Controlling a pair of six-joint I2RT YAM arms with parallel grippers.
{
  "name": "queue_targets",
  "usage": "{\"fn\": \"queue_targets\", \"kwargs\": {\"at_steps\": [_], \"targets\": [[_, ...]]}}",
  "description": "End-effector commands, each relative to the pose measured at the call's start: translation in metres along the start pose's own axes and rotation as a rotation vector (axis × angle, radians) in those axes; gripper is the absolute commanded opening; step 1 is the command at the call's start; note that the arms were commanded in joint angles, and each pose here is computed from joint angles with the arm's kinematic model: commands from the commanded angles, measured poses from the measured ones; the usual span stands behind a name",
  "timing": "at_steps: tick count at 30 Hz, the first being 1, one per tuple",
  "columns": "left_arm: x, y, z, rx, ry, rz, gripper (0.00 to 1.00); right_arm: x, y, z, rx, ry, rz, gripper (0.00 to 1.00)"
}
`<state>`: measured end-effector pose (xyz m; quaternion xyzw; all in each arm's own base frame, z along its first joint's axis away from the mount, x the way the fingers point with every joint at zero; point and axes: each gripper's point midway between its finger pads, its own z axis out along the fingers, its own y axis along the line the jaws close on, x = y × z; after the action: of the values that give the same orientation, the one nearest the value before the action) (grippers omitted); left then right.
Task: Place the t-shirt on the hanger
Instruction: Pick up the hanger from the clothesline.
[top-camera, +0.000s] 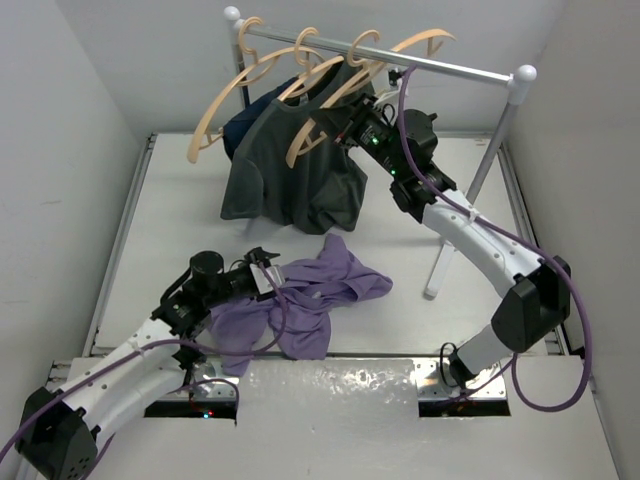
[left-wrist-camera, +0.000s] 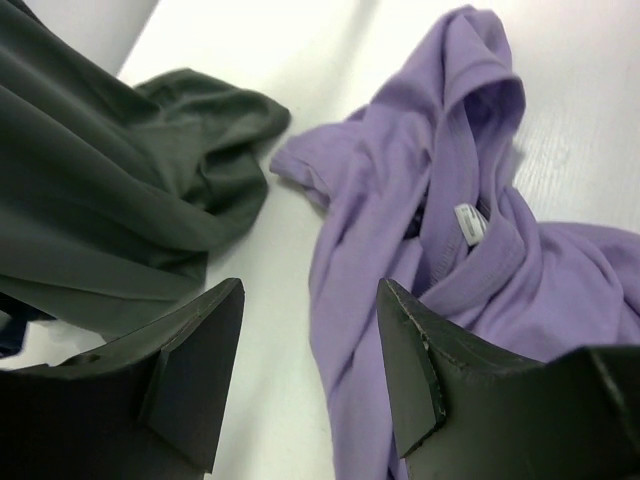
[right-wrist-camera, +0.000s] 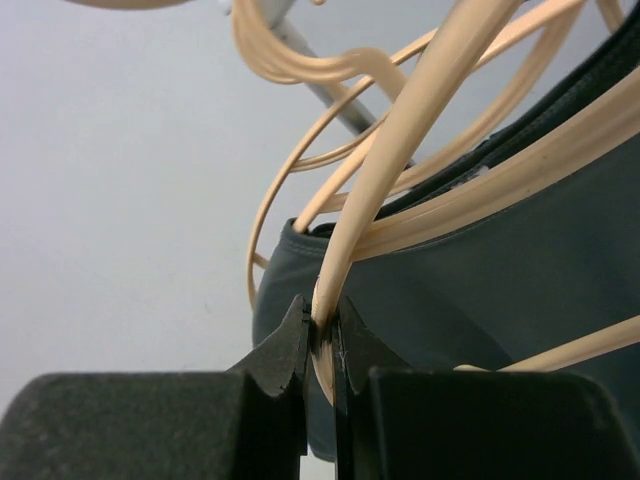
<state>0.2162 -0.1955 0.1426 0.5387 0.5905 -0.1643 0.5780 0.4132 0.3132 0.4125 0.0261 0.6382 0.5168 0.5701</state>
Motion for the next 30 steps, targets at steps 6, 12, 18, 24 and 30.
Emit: {"fn": "queue_targets", "kwargs": {"at_steps": [6, 12, 18, 24, 30], "targets": [[-0.073, 0.030, -0.008, -0.055, -0.185, -0.002, 0.53, 0.016, 0.030, -0.035, -0.107, 0.057, -0.107, 0.00], [-0.139, 0.042, -0.017, -0.016, -0.351, -0.042, 0.56, 0.040, 0.037, -0.054, -0.134, 0.121, -0.164, 0.00], [-0.176, 0.084, -0.017, -0.144, -0.433, -0.191, 0.78, 0.062, 0.025, -0.071, -0.097, 0.141, -0.119, 0.00], [-0.174, 0.096, 0.007, -0.139, -0.402, -0.219, 0.90, 0.080, 0.028, -0.073, -0.101, 0.147, -0.095, 0.00], [-0.162, 0.113, 0.023, -0.197, -0.326, -0.179, 0.84, 0.085, 0.035, -0.075, -0.115, 0.137, -0.068, 0.00]]}}
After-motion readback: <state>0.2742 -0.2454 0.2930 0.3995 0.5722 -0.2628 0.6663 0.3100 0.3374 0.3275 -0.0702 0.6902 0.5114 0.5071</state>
